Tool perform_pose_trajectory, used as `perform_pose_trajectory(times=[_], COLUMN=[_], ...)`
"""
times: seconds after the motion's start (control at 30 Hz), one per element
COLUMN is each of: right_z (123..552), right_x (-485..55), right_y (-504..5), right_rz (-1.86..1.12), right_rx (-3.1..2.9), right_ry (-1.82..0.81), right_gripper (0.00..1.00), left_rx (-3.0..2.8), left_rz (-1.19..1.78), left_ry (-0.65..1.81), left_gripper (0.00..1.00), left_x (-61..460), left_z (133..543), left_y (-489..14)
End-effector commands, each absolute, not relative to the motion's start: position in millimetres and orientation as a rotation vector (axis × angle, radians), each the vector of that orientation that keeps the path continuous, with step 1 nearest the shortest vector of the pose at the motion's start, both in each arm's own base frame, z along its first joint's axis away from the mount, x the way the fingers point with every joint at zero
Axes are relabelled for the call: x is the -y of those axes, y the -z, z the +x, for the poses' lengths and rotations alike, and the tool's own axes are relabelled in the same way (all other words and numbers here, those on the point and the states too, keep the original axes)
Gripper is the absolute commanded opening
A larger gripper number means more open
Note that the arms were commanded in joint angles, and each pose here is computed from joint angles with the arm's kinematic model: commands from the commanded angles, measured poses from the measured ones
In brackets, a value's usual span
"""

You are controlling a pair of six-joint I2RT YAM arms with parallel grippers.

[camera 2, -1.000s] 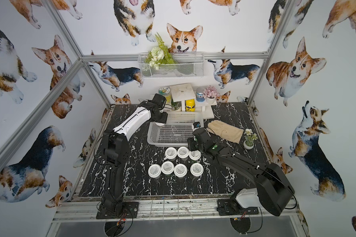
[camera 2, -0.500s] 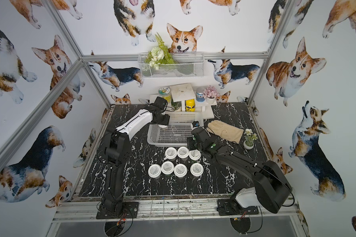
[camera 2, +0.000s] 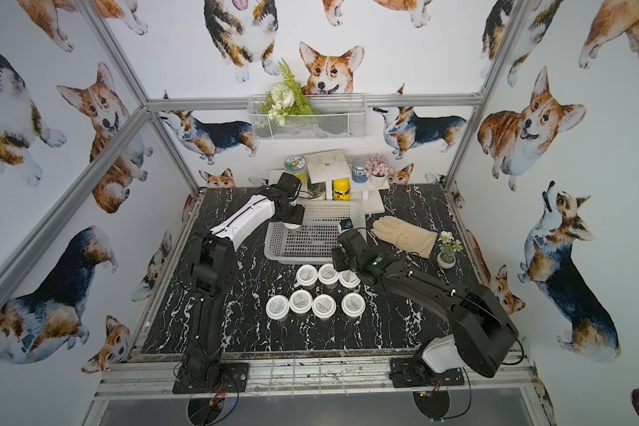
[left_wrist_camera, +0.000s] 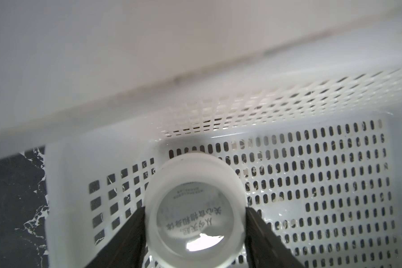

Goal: Put the yogurt in the basket
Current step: Place the yogurt in the basket.

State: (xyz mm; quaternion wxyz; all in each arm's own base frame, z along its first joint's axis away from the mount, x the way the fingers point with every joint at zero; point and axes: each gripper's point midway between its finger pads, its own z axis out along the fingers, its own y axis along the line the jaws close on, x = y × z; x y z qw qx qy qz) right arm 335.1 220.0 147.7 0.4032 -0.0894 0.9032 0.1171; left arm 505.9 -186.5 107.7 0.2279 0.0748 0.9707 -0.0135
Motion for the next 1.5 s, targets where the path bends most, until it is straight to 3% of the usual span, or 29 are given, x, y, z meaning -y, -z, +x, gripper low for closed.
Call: perform_pose_trajectory(times=[0.0, 1.0, 1.27, 1.47], right_z=[337, 337, 337, 338], right_x=[-219, -219, -220, -221], right_y=[-150, -149, -149, -147], right_rz=[-0.235, -0.238, -0.241, -0.242], right_rx=[-2.272, -2.275, -2.278, -2.282], right_ry=[-0.273, -0.268, -0.267, -0.262], right_gripper=[0.59, 0.59, 0.59, 0.59], left_rx=[-2.7, -2.633, -2.581, -2.469], left_rz=[0.213, 0.204, 0.225, 0.244], left_ry=[0.003, -0.034, -0.02, -0.008], left_gripper=[0.6, 0.6, 0.69, 0.84], left_x=[181, 171, 177, 188], left_z=[502, 511, 513, 515], left_y=[-102, -108, -119, -141])
